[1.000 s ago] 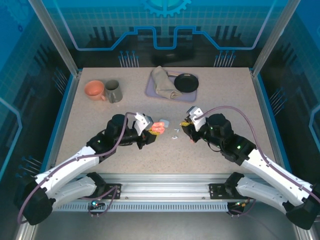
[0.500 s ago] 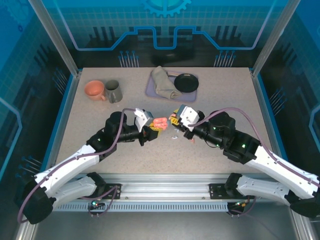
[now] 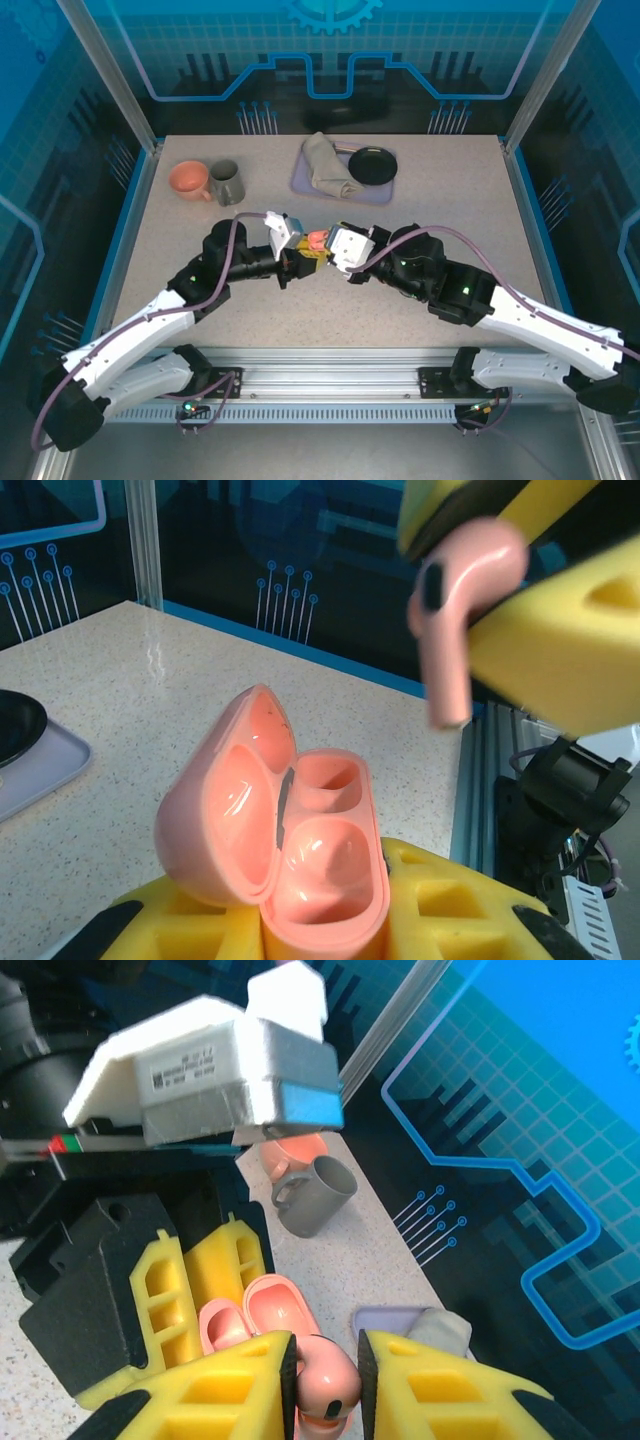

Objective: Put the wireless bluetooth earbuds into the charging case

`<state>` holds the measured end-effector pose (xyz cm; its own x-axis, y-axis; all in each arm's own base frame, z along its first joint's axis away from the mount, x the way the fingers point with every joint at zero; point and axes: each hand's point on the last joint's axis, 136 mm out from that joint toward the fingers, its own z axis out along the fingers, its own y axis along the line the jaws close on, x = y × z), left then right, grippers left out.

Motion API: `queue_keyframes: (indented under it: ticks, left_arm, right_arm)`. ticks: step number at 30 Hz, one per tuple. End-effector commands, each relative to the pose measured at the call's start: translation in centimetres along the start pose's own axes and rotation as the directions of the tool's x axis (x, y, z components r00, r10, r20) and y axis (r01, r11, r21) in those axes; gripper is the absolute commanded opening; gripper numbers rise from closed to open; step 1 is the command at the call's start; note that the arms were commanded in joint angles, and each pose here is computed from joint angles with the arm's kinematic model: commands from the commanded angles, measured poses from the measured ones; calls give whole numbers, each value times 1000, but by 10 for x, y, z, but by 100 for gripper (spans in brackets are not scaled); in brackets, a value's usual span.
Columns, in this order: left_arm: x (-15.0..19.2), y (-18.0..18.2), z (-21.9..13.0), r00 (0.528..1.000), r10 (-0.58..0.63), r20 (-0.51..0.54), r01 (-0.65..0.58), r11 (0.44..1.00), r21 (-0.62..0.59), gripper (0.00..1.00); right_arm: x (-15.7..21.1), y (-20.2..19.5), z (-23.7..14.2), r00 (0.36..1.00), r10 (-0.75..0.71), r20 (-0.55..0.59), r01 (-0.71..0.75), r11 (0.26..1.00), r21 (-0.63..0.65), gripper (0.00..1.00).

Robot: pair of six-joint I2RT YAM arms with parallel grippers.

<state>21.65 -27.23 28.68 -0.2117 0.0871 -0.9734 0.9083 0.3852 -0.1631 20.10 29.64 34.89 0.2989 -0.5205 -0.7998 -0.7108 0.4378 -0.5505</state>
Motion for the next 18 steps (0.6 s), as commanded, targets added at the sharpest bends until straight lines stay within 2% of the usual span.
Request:
queue_keyframes:
  ticks: [1,18]
  left_arm:
    - [-17,-15,-6,998,40,46,-42,998,54,0]
    - [-14,-17,-7,996,86,35,-88,994,61,0]
  right_arm:
    - [-17,-7,0,998,-42,41,40,999,32,25]
    - [-13,7,14,995,-101,10,101,995,-5,25]
